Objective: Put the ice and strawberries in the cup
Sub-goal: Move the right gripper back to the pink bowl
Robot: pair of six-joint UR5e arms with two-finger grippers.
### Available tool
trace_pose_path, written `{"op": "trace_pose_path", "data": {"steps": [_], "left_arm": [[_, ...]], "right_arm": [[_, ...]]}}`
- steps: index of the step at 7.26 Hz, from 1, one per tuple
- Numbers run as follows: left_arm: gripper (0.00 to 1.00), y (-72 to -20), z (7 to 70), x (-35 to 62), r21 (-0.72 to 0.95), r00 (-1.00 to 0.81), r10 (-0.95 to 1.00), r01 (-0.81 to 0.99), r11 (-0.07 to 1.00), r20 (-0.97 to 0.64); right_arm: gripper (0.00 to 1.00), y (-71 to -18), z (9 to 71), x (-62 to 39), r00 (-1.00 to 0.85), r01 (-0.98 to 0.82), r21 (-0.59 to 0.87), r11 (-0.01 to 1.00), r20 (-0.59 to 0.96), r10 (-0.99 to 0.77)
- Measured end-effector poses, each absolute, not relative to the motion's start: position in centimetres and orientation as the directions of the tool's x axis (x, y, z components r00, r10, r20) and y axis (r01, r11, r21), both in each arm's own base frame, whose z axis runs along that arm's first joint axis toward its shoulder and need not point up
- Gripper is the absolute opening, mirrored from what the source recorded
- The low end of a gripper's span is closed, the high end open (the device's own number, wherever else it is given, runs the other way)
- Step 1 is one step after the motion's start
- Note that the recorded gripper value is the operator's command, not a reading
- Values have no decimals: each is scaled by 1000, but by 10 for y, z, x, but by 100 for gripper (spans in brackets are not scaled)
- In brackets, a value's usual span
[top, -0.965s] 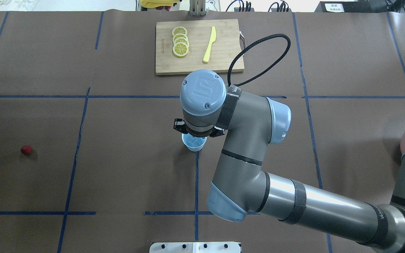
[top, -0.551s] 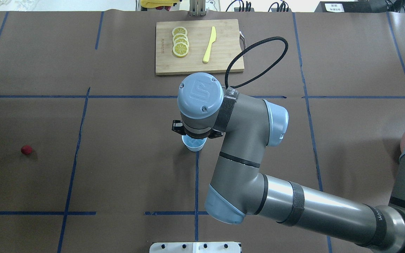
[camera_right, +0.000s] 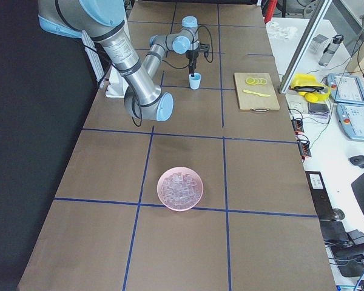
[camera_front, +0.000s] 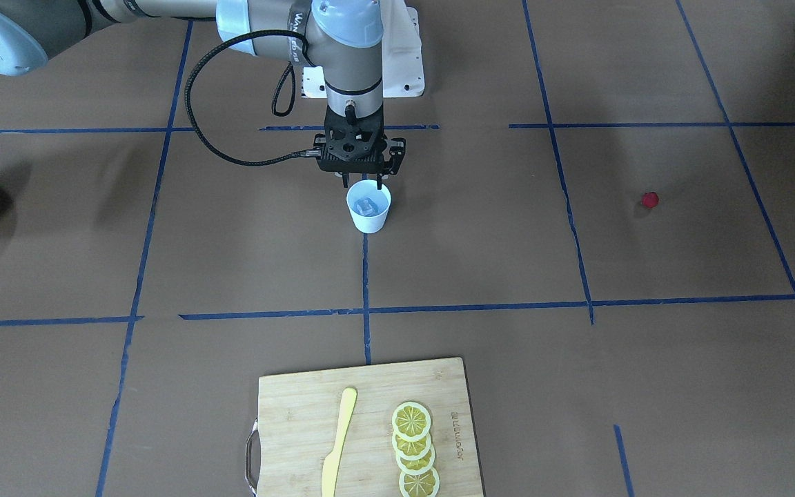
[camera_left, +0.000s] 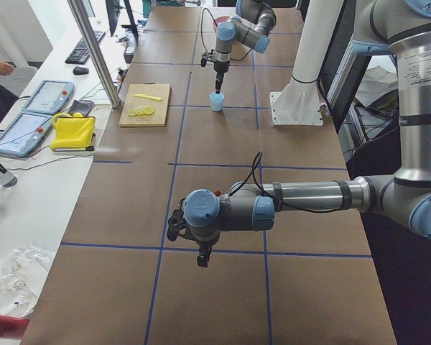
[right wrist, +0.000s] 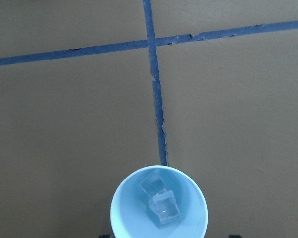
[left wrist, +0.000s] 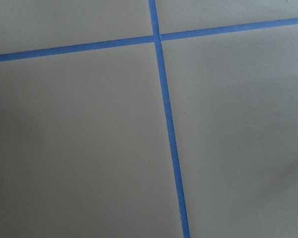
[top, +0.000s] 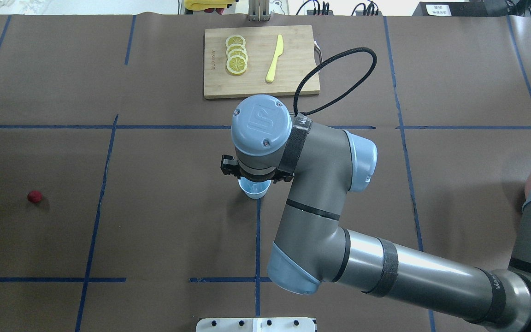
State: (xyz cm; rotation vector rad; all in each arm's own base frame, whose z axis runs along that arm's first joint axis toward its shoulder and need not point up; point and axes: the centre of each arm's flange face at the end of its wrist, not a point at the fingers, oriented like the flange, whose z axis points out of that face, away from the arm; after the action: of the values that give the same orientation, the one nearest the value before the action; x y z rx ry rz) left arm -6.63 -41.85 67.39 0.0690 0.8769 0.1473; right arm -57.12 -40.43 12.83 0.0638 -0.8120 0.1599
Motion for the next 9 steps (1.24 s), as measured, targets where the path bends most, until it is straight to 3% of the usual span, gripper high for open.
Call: {"op": "trace_pose_path", "data": {"steps": [4,9], "left_arm": [[100,-420,671,-66,133,634,169,-103,986,-755],[100,-440,651,-66,176,632,198,-98,979,-749]], "right_arm": [[99,-451,136,-528,674,-140,9,990,733,89],[99,-559,290,-287,686,86,173,981,704,-184]]}}
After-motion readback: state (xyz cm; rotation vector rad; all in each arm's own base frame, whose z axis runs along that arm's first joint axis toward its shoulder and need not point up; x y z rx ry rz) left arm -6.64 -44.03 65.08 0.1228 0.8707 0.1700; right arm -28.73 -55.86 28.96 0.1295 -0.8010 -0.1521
